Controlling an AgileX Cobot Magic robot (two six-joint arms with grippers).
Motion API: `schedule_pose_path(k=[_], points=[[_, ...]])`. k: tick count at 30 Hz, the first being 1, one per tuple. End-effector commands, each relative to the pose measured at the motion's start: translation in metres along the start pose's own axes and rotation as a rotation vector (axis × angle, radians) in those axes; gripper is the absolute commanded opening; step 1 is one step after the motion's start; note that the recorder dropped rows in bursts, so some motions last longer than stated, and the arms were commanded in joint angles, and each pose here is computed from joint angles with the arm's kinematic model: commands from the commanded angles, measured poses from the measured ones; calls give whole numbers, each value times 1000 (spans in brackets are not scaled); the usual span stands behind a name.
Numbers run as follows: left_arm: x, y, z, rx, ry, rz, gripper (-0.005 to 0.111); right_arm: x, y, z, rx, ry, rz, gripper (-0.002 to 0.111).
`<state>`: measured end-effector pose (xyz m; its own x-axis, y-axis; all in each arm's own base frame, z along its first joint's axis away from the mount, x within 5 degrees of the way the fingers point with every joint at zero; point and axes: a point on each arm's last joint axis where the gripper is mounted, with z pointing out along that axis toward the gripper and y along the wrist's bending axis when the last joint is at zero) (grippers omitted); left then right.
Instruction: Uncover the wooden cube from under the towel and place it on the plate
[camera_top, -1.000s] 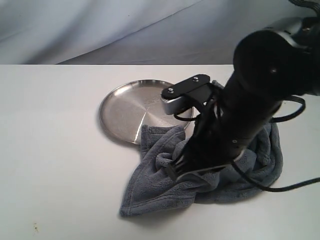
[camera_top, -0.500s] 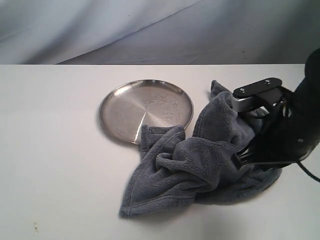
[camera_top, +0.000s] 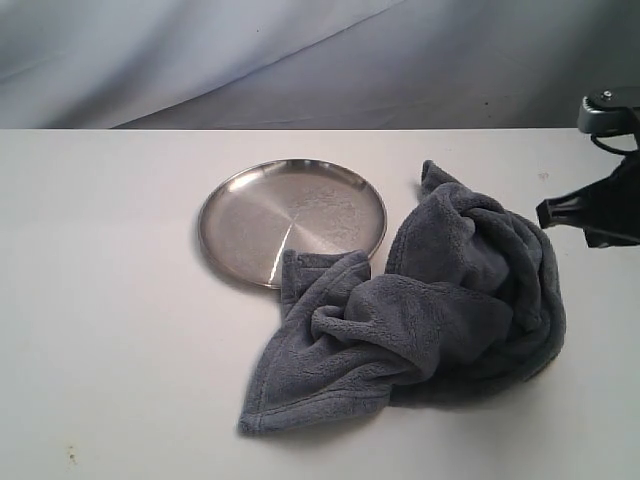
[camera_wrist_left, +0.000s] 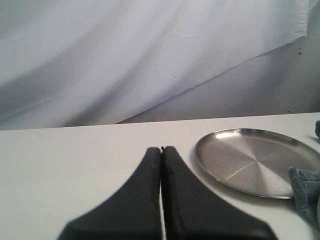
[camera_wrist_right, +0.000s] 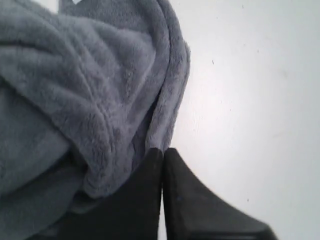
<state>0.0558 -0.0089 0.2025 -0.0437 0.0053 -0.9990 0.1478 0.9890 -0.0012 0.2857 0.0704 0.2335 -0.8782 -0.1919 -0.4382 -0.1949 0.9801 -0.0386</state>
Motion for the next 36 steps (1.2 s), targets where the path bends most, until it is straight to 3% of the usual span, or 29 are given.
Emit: schedule_pose_path(k=[1, 13, 21, 25, 28, 36], points=[[1, 0, 0, 5, 0, -4, 0, -31, 1, 16, -9, 8, 40, 0], [1, 0, 0, 5, 0, -4, 0, -111, 22, 52, -168, -33, 161, 0], [1, 0, 0, 5, 0, -4, 0, -134, 77, 56, -299, -61, 51, 0], [1, 0, 0, 5, 0, -4, 0, -132, 115, 52, -338, -50, -39, 0], [1, 0, 0, 5, 0, -4, 0, -114, 161, 44, -384, 10, -156, 0], [1, 0, 0, 5, 0, -4, 0, -58, 211, 32, -370, 165, -376, 0]])
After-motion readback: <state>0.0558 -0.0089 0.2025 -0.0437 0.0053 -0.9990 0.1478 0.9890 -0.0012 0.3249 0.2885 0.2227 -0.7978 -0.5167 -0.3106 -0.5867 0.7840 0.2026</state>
